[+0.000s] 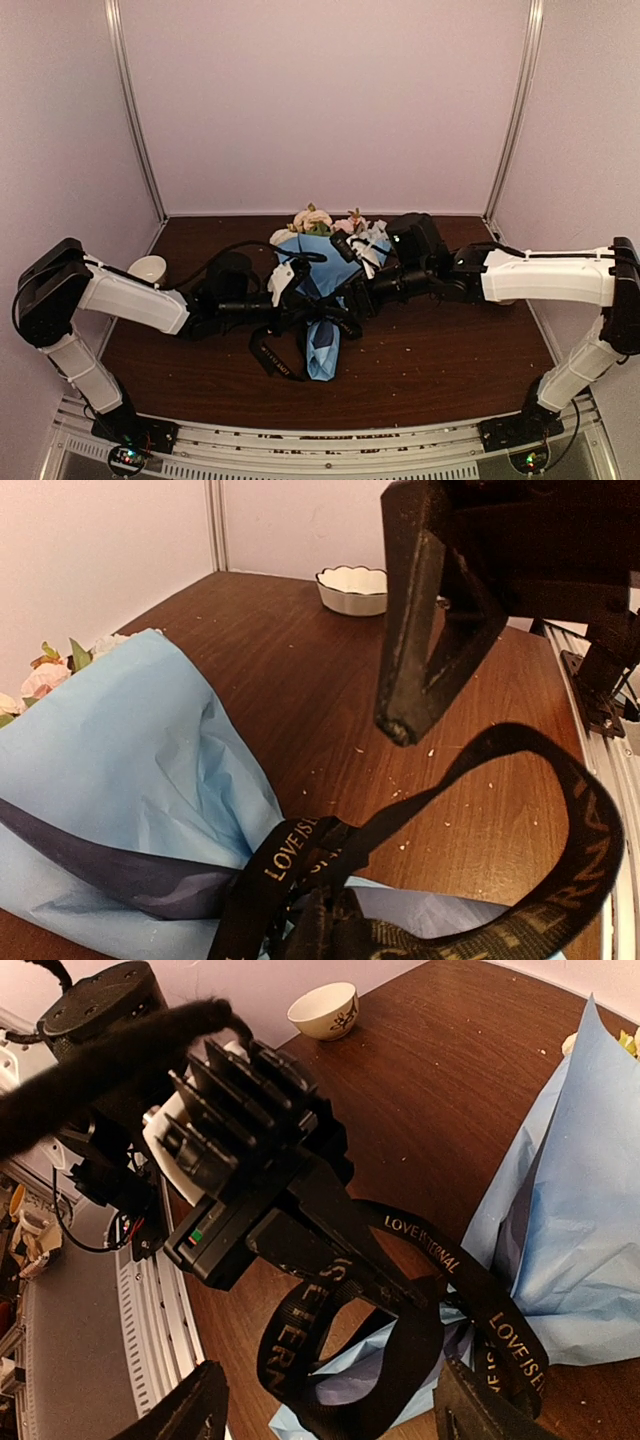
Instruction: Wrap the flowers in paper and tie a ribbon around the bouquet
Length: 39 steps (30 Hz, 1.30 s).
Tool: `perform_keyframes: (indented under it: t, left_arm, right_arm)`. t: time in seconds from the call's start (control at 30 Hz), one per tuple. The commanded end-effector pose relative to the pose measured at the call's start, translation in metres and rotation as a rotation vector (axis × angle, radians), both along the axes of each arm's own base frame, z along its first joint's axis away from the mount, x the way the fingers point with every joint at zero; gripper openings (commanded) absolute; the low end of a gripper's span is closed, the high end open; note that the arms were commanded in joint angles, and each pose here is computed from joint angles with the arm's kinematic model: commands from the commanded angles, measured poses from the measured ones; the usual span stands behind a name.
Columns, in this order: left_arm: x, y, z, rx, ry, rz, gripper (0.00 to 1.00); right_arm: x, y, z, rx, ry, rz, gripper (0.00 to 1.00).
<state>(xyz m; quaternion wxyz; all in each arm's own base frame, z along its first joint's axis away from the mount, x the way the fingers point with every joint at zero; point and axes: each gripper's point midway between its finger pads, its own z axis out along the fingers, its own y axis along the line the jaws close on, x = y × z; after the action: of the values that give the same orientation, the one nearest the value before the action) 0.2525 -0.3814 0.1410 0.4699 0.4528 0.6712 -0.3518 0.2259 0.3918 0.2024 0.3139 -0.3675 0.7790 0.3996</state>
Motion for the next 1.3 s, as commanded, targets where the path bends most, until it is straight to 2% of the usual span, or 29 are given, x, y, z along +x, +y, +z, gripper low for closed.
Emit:
perform_keyframes:
  t: [0.0,0.2,0.27,0.3,0.5,0.6,0.63,0.7,0.83,0.93,1.0,1.1,1.2,1.27]
  left_arm:
    - [0.005,-0.006,0.016,-0.043,-0.024,-0.012,0.0]
    - [0.006,-0.005,0.015,-0.035,-0.024,-0.003,0.0]
    - [0.006,-0.002,0.014,-0.03,-0.024,0.003,0.0]
    - [0.007,-0.001,0.014,-0.028,-0.025,0.009,0.0]
    - [0.006,0.001,0.009,0.006,-0.013,-0.003,0.0]
    - [0.004,0.002,0.003,0.039,-0.003,-0.015,0.06]
    - [0.004,0.003,0.002,0.045,0.0,-0.012,0.1]
    - [0.003,0.004,-0.001,0.056,0.006,-0.013,0.28]
    - [-0.007,0.003,-0.008,0.109,0.035,-0.075,0.55]
    - [-0.015,0.013,-0.004,0.153,0.069,-0.084,0.63]
    - [-0.012,0.028,0.0,0.165,0.085,-0.032,0.66]
    - [0.009,0.064,-0.02,0.264,0.17,0.131,0.69]
    - [0.033,0.111,-0.065,0.445,0.328,0.356,0.73]
    - [0.034,0.135,-0.1,0.573,0.44,0.426,0.74]
  right_arm:
    - [-0.002,0.013,0.007,0.053,-0.019,0.021,0.67]
    - [0.004,0.009,0.0,-0.011,-0.014,-0.008,0.17]
    - [0.006,0.006,0.0,-0.022,-0.017,-0.017,0.04]
    - [0.007,0.005,-0.001,-0.025,-0.017,-0.022,0.0]
    - [0.016,-0.003,0.001,-0.037,-0.021,-0.068,0.0]
    - [0.021,-0.005,0.003,-0.032,-0.016,-0.084,0.0]
    - [0.023,-0.005,0.003,-0.033,-0.012,-0.09,0.0]
    - [0.025,-0.005,0.003,-0.03,-0.008,-0.096,0.0]
    - [0.029,-0.005,0.002,-0.036,-0.006,-0.107,0.0]
    - [0.034,-0.007,0.002,-0.051,-0.008,-0.123,0.0]
    - [0.035,-0.008,-0.001,-0.061,-0.003,-0.126,0.0]
    - [0.036,-0.007,-0.001,-0.062,-0.003,-0.121,0.0]
    - [0.037,-0.005,-0.002,-0.068,0.002,-0.122,0.0]
    - [0.038,-0.004,-0.003,-0.071,0.004,-0.119,0.0]
